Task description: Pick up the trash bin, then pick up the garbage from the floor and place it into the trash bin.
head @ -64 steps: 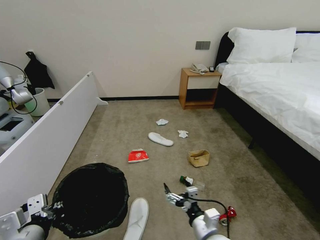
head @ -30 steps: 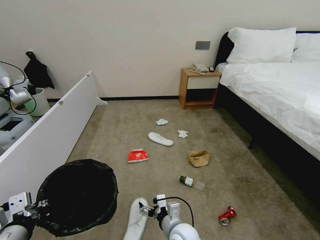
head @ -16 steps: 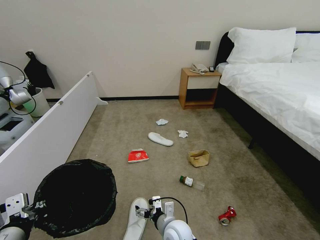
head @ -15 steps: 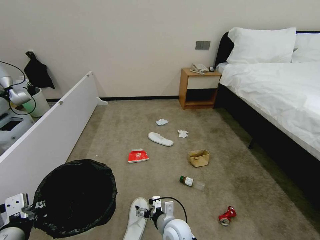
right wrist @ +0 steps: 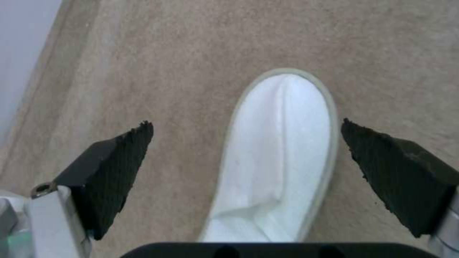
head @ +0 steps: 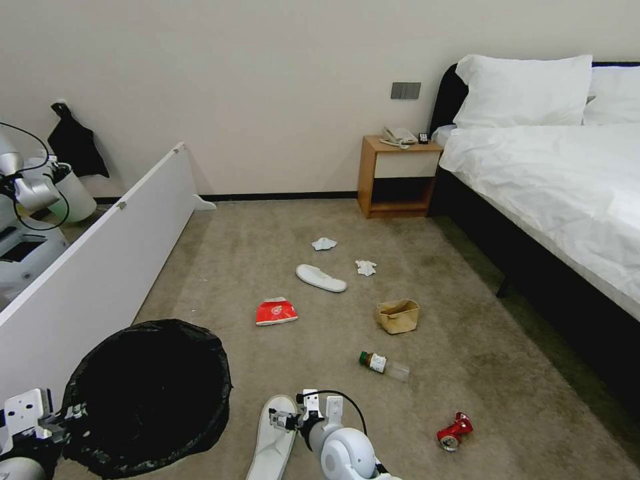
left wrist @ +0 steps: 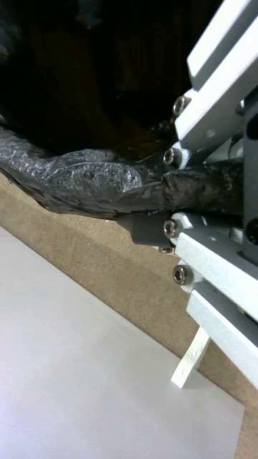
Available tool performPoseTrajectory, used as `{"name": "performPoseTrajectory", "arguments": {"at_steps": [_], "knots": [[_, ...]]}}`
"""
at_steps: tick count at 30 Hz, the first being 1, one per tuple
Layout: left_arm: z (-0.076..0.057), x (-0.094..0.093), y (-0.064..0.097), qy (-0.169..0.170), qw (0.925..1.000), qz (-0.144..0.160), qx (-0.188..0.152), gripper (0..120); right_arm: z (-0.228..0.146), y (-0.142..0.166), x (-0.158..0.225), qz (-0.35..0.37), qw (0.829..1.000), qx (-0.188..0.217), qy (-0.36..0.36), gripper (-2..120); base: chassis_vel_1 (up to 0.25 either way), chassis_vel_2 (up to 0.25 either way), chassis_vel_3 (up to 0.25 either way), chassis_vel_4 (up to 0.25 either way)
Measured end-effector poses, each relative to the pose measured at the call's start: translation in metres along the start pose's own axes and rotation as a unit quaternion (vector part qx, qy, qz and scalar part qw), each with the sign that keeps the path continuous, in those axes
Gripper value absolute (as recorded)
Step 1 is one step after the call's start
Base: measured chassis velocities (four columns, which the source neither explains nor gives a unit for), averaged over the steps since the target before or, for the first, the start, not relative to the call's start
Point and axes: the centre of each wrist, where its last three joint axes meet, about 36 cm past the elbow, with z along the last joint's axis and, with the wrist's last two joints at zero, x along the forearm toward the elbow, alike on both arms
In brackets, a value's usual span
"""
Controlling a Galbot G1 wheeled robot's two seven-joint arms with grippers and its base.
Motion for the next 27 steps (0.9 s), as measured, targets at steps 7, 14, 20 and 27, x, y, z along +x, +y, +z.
{"name": "performPoseTrajectory", "arguments": {"at_steps": [7, 14, 20, 27], "knots": [[0.0, 0.0, 0.0, -0.001, 1.0, 0.0, 0.001, 3, 0.0, 0.002, -0.015, 0.001, 1.0, -0.01, 0.01, 100, 0.0, 0.0, 0.0, 0.0], [0.0, 0.001, -0.001, -0.001, 1.0, -0.001, 0.002, 3, 0.003, 0.002, -0.03, 0.004, 1.0, -0.021, 0.021, 100, 0.0, 0.0, 0.0, 0.0], [-0.001, 0.003, -0.001, -0.004, 1.0, -0.002, 0.002, 3, 0.005, -0.005, -0.041, 0.015, 0.999, -0.031, 0.032, 100, 0.0, 0.0, 0.0, 0.0], [-0.001, 0.003, -0.001, -0.005, 1.0, -0.002, 0.002, 3, 0.01, -0.015, -0.046, 0.023, 0.998, -0.039, 0.042, 100, 0.0, 0.0, 0.0, 0.0]]}}
